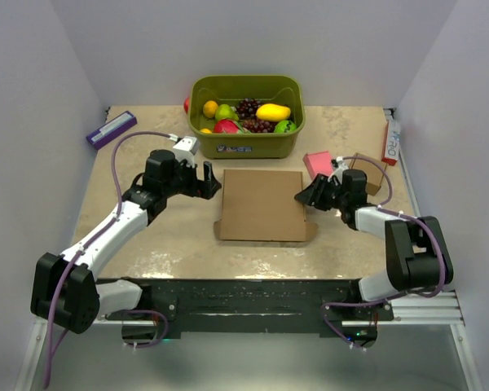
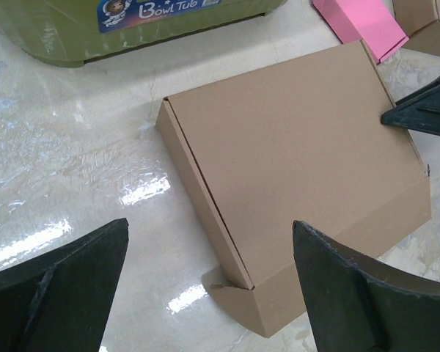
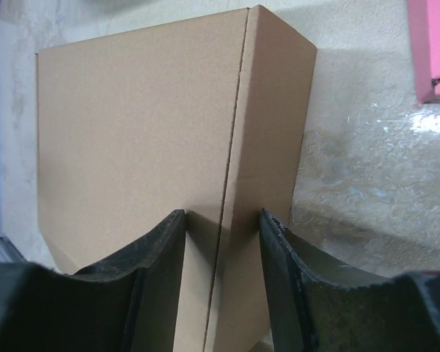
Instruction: Fold the paper box
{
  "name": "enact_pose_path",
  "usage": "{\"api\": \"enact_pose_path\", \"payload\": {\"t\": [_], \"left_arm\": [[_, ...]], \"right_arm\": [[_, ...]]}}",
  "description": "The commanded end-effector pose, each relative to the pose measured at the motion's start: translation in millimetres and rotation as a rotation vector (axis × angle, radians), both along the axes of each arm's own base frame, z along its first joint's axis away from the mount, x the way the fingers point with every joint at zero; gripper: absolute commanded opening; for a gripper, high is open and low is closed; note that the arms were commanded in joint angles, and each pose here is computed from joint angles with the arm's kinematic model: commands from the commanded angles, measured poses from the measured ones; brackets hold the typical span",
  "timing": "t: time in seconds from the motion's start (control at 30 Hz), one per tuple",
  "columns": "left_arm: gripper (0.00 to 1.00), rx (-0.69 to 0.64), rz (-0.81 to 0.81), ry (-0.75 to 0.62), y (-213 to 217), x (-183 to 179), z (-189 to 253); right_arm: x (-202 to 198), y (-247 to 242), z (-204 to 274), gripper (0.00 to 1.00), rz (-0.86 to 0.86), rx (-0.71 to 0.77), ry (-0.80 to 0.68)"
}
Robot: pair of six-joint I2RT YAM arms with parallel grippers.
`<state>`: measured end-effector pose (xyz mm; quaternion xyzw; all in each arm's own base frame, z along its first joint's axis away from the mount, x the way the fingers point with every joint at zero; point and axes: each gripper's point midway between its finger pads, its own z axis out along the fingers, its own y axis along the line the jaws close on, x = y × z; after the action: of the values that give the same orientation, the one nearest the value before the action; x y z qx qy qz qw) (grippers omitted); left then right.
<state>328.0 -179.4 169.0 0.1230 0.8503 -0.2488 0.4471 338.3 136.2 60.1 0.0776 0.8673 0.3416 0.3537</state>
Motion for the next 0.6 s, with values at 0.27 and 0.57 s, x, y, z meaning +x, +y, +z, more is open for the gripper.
{"api": "enact_pose_path", "payload": {"t": [0.27, 0.57], "left_arm": [[0.97, -0.058, -0.073, -0.045, -14, -2, 14], [0.97, -0.086, -0.11, -0.027, -21, -5, 11]], "right_arm": [[-22, -22, -21, 0.0, -0.013, 0.129, 0.099], [-24, -27, -16, 0.0, -0.008, 0.18, 0.087]]}}
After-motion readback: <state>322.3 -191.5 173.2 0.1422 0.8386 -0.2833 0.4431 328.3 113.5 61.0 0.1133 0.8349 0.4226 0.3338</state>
